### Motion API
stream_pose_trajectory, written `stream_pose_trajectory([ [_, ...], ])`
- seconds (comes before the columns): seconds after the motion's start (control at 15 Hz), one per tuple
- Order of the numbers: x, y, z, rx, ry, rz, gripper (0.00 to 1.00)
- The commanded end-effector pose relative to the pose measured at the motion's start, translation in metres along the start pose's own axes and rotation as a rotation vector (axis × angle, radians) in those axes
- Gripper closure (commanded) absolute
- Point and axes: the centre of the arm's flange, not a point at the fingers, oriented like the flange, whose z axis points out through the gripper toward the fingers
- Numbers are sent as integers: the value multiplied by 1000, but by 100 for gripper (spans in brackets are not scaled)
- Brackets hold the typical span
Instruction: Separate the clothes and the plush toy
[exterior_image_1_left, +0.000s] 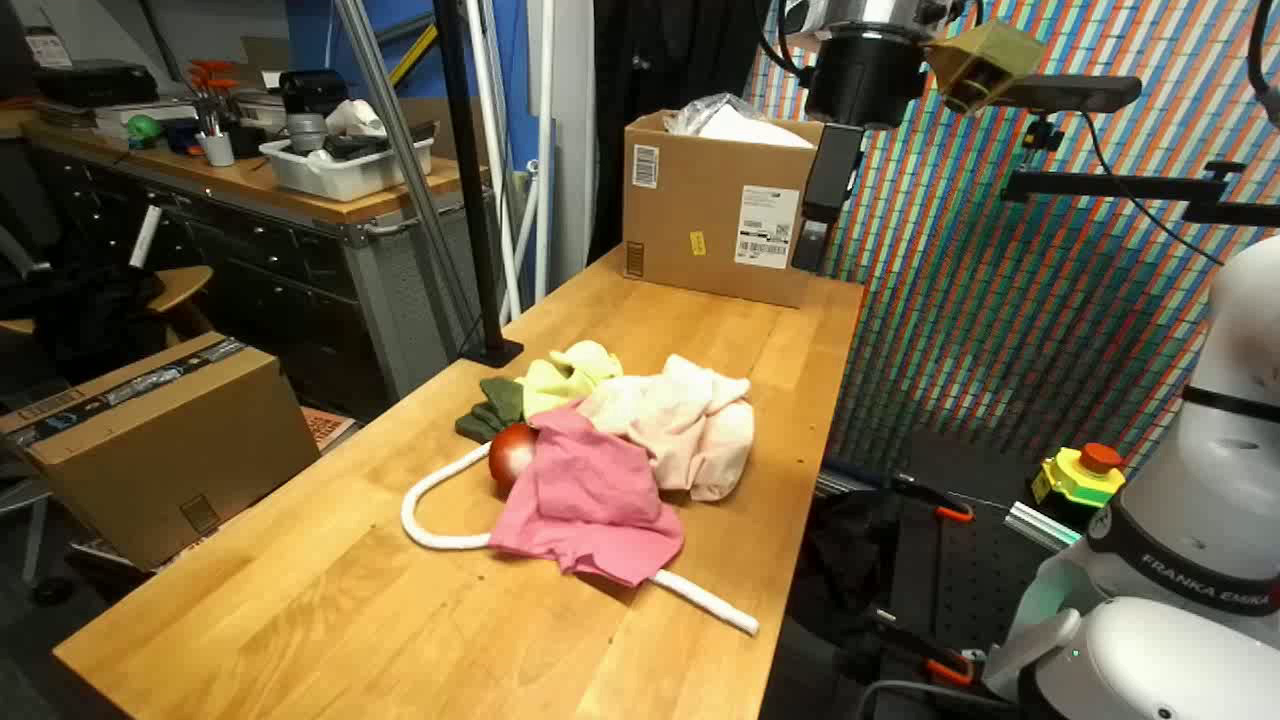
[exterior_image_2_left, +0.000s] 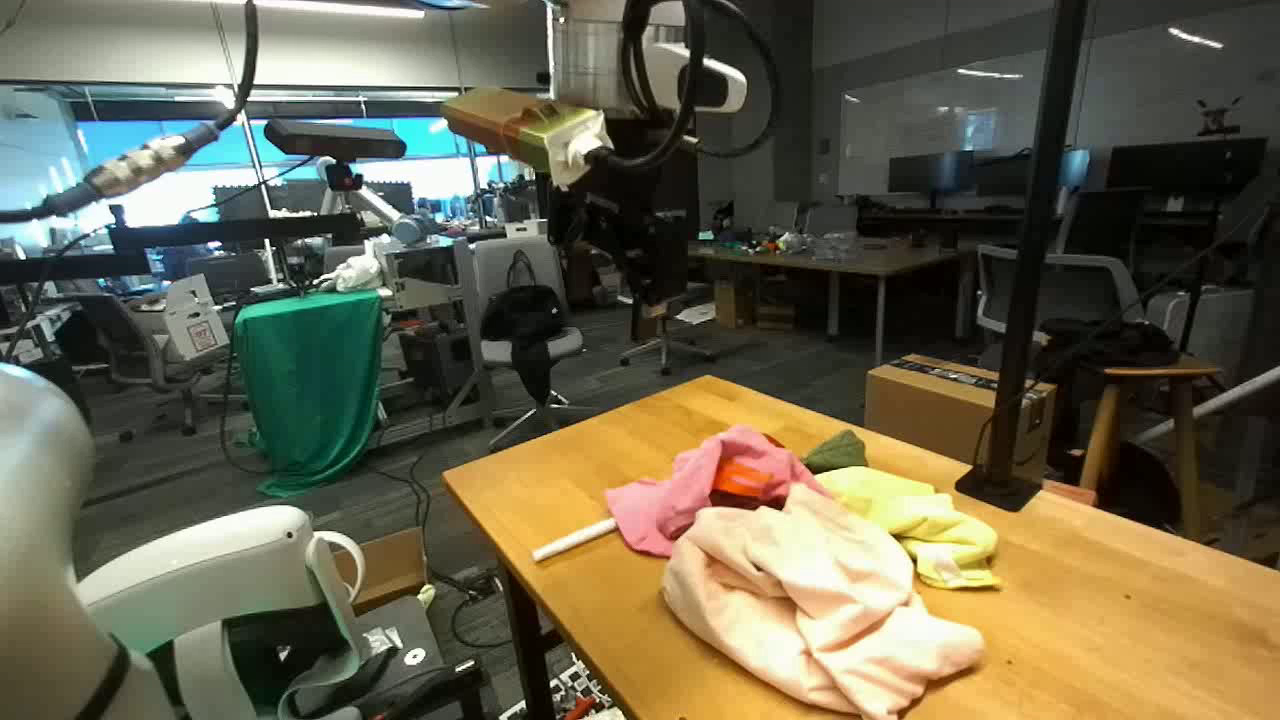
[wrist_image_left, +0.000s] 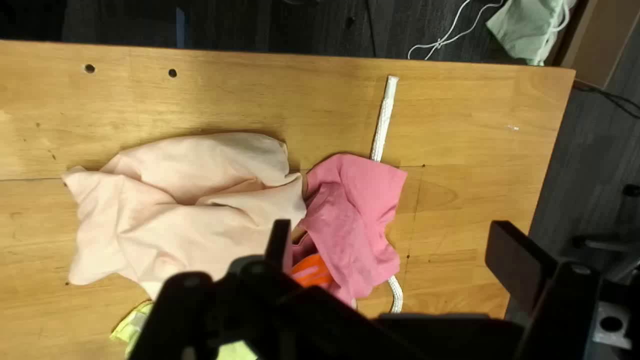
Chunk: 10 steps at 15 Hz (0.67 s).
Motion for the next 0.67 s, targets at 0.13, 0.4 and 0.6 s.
stream_pose_trajectory([
  [0.13,2,-1,-6,-1,12,-3,0],
  [0.4,8,3,-2,-29,6,-5,0],
  [0.6,23,11,4,-83,24,-47,0],
])
